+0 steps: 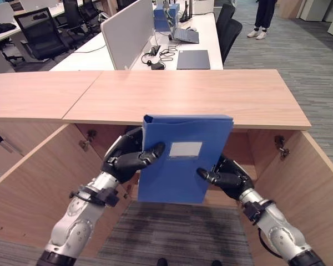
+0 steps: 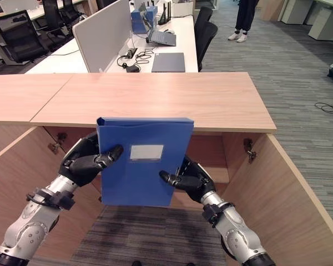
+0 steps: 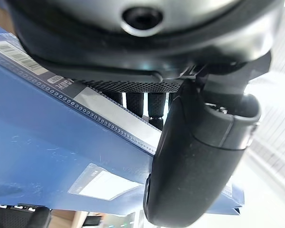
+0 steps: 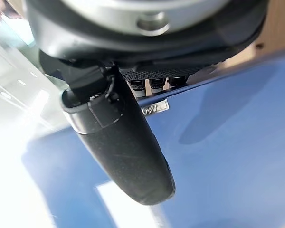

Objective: Put the empty folder in the office cabinet

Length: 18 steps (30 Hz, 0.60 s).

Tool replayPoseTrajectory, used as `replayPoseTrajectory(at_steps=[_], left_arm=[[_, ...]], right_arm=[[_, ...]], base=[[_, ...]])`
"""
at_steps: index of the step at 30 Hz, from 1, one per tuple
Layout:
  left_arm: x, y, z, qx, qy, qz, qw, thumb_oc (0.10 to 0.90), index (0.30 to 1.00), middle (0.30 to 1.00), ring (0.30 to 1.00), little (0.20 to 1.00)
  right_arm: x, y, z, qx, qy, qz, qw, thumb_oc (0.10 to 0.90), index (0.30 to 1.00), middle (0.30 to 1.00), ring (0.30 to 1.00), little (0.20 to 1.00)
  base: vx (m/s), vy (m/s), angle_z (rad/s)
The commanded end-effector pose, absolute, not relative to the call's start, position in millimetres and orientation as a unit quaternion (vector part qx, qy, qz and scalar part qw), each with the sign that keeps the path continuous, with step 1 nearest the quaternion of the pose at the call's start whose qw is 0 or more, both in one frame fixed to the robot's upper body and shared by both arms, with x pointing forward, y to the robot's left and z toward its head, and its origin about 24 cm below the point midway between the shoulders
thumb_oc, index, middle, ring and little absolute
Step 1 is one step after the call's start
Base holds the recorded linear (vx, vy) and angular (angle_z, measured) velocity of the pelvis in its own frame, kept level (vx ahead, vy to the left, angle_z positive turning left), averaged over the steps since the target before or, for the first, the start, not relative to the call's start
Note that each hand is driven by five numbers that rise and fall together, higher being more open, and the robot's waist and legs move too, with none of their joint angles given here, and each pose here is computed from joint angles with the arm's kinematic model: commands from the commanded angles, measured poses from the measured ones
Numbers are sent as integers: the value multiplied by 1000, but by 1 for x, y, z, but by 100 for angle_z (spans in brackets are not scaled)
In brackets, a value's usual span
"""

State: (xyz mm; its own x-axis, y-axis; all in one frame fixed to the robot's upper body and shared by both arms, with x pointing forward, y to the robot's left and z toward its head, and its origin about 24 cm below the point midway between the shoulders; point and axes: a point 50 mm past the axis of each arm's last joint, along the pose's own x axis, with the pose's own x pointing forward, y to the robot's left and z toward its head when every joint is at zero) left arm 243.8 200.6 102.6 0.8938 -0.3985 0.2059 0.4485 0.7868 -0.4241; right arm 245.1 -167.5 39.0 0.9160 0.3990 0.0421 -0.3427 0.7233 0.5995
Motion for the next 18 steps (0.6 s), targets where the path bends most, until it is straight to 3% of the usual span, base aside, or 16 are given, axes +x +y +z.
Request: replayPoseTrajectory(at_steps=[1, 8, 14, 18], left_arm=[[248, 120, 143, -338, -116, -422, 833, 400, 300, 300, 300, 300], [253, 113, 143, -366, -121, -422, 821, 400, 300, 300, 300, 300], [247, 105, 150, -379, -134, -438, 804, 400, 300, 300, 300, 300], [247, 101, 151, -380, -131, -441, 803, 400, 300, 300, 300, 300]], right_arm=[[237, -47, 168, 434, -178, 508, 723, 800, 900, 900, 900, 900], [236, -42, 161, 434, -156, 513, 724, 800, 900, 900, 900, 900], [253, -61, 130, 438, -115, 433, 779, 800, 900, 900, 900, 900], [255, -62, 128, 431, -111, 425, 788, 800, 900, 900, 900, 900]], base=[[0, 0, 0], [0, 0, 0], [0, 0, 0], [0, 0, 0]])
